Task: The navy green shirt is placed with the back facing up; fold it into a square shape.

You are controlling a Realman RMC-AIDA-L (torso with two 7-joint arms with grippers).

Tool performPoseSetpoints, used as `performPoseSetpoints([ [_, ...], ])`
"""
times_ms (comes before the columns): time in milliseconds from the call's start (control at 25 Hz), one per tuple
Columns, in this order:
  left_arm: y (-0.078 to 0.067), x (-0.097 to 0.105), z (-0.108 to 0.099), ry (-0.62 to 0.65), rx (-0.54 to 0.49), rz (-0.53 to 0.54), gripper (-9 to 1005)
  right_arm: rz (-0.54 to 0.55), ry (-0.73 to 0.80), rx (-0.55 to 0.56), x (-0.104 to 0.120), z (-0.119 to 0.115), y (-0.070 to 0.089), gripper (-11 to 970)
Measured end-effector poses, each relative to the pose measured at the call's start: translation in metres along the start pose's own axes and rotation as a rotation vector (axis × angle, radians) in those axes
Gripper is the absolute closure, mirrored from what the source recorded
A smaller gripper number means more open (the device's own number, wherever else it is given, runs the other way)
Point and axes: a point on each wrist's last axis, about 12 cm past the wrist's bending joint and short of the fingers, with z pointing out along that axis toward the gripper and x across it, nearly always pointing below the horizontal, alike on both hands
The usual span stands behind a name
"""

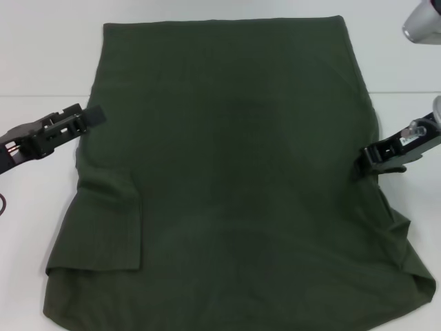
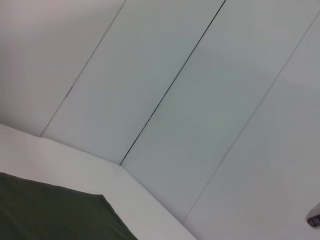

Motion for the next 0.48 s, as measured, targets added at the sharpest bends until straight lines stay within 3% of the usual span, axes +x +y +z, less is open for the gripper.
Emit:
performPoseSetpoints([
  [480, 0.002, 0.001, -0.001, -0.009, 0.000, -0.004, 231, -0.006, -0.045, -0.029, -0.007, 0.013, 0.006, 886],
])
